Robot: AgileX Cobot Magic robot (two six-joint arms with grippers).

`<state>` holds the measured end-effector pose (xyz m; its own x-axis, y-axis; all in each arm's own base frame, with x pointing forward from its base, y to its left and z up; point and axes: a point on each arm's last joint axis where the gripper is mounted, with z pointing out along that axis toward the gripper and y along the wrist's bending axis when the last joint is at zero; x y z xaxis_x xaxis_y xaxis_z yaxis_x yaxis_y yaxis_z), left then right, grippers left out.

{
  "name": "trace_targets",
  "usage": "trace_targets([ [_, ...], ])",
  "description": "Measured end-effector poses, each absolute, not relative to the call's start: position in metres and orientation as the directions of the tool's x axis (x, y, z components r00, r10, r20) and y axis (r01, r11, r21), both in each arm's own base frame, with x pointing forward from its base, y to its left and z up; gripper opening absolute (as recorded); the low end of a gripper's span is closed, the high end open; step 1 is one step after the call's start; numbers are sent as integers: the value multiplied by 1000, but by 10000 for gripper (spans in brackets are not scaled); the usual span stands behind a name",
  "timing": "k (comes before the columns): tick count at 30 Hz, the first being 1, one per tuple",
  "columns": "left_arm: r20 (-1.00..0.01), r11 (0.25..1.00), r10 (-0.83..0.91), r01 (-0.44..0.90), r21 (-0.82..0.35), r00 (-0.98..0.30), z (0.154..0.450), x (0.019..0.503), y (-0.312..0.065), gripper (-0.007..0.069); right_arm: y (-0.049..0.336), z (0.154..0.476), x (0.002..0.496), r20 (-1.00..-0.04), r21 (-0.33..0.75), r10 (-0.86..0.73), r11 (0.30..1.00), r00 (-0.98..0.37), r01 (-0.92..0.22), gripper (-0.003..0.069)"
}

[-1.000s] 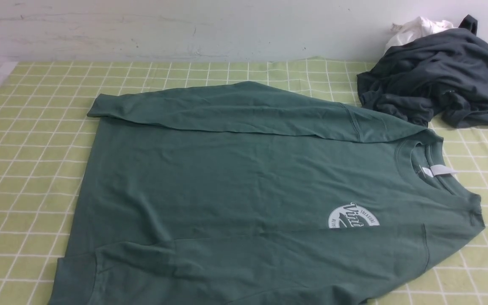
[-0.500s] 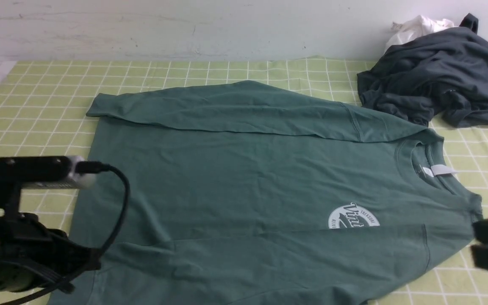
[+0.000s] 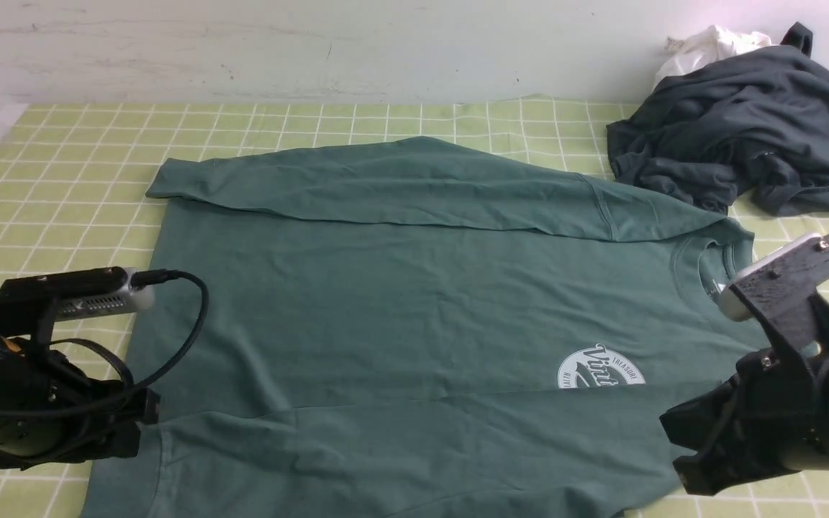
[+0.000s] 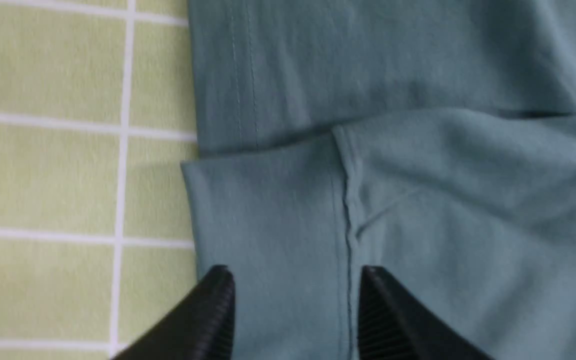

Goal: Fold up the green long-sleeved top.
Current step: Use the left arm to clamp the cuff closest to it

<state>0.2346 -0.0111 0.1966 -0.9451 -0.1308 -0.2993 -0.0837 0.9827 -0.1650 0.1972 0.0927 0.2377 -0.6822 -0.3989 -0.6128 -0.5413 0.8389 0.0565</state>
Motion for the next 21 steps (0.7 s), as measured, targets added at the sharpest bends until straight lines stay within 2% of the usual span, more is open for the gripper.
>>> trace_targets([
  [1,-283,985,-120,-79,-153,-952,192,240,-10,365,93,238,197,-614,60,-395,840,-683,-540,-10],
  [4,-254,990,-109,-83,-113,-961,180,248,-5,382,93,238,197,-615,68,-388,841,-686,-536,-10],
  [10,-182,987,-146,-130,-94,-972,156,267,2,372,94,238,198,-616,72,-384,842,-688,-534,-10],
  [13,-154,987,-146,-132,-96,-977,153,274,2,302,94,238,198,-616,71,-384,842,-687,-534,-10],
  [15,-143,987,-144,-131,-98,-979,157,278,2,201,94,238,198,-617,70,-384,842,-687,-534,-10],
  [16,-143,987,-144,-131,-98,-979,157,278,2,190,94,238,198,-617,70,-384,842,-687,-534,-10],
  [18,-155,989,-130,-116,-97,-979,166,281,2,60,93,238,198,-617,66,-387,842,-685,-536,-10],
  [21,-196,991,-106,-89,-98,-975,183,282,2,8,93,238,198,-623,60,-388,842,-680,-536,-10],
])
